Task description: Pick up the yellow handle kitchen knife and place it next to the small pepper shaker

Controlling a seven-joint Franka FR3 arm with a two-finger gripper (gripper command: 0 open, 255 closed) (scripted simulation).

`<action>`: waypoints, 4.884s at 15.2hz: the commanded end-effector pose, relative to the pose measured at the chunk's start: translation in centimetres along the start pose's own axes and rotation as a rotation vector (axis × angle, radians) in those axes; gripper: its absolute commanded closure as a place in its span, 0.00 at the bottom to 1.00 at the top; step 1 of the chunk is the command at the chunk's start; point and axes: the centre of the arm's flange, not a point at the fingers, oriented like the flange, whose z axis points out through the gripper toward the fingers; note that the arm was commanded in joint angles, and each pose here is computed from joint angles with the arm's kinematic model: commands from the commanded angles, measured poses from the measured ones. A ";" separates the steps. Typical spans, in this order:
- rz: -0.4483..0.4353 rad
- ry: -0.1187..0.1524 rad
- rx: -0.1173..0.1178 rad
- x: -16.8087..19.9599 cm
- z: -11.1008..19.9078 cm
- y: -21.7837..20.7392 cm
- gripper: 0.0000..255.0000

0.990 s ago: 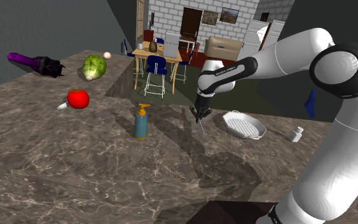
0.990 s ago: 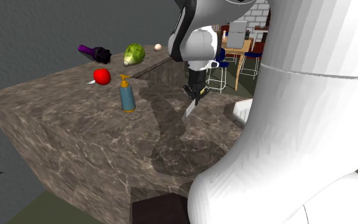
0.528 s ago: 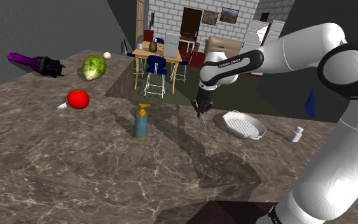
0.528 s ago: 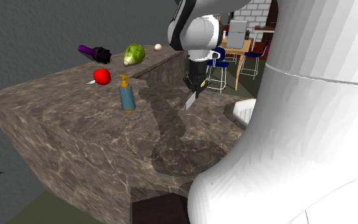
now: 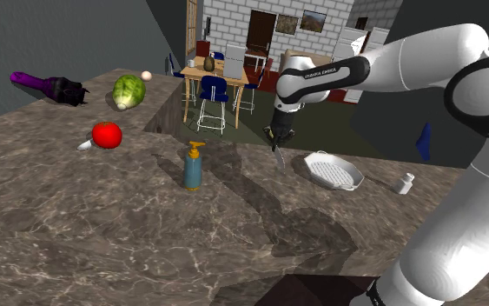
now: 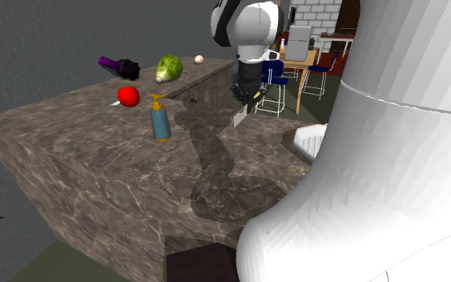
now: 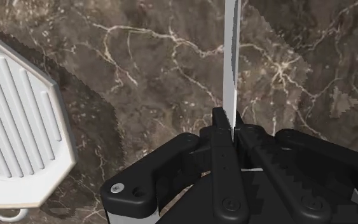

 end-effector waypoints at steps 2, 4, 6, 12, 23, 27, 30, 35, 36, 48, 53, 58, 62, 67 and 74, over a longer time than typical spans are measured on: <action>0.000 0.000 0.000 0.0 -1.5 -0.1 1.00; 0.000 0.000 0.000 -0.1 -2.6 -0.1 1.00; 0.000 0.000 0.000 -0.1 -3.6 -0.1 1.00; 0.000 0.000 0.000 -0.2 -5.9 1.2 1.00; 0.000 0.000 0.000 -0.9 -5.9 15.7 1.00; 0.000 0.000 0.000 -1.2 -5.9 21.0 1.00; 0.000 0.000 0.000 -1.4 -5.9 25.0 1.00; 0.000 0.000 0.000 -1.7 -5.9 31.6 1.00; 0.000 0.000 0.000 -1.8 -5.9 32.9 1.00; 0.000 0.000 0.000 -2.6 -5.8 48.7 1.00; 0.000 0.000 0.000 -2.9 -5.8 55.3 1.00; 0.000 0.000 0.000 -3.3 -5.8 61.9 1.00; 0.000 0.000 0.000 -3.5 -5.8 67.2 1.00; 0.000 0.000 0.000 -3.9 -5.8 73.8 1.00; 0.000 0.000 0.000 -3.8 -2.6 74.9 1.00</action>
